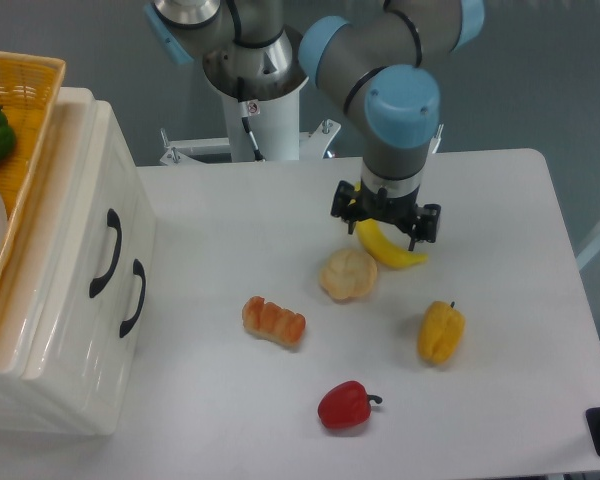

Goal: Slide the top white drawer open
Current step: 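Move the gripper from above the banana toward the upper drawer handle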

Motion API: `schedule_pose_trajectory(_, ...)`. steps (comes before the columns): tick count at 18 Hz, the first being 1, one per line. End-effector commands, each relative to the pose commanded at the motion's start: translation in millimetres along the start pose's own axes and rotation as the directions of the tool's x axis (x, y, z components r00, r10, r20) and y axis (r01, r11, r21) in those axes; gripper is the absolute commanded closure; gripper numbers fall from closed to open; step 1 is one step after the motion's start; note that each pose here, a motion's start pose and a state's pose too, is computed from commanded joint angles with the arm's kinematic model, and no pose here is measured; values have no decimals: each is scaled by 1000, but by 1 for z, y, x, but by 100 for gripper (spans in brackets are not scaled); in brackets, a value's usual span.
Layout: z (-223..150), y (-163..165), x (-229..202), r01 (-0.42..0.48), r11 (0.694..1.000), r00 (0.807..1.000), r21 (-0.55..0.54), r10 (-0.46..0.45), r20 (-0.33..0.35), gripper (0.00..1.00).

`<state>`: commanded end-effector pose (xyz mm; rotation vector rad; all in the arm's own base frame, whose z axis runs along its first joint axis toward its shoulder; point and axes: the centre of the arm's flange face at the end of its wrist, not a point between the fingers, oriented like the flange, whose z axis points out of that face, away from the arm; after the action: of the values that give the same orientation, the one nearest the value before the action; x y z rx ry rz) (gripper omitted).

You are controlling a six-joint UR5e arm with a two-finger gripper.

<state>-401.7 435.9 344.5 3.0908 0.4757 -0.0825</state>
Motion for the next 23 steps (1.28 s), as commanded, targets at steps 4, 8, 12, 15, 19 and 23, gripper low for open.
schedule_pose_trajectory(4, -3, -9, 18, 30, 1000, 1000, 9, -30, -6, 0)
schedule_pose_trajectory(8, -7, -23, 55, 128, 992, 992, 19, -128, -16, 0)
schedule_pose_trajectory(12, -13, -36, 78, 159, 986, 986, 43, -157, -53, 0)
schedule_pose_trajectory(15, -21, -45, 93, 191, 979, 978, 74, -183, -104, 0)
schedule_pose_trajectory(19, -26, -54, 119, 193, 976, 967, 101, -171, -189, 0)
schedule_pose_trajectory(23, -27, -59, 141, 168, 981, 968, 102, -144, -206, 0)
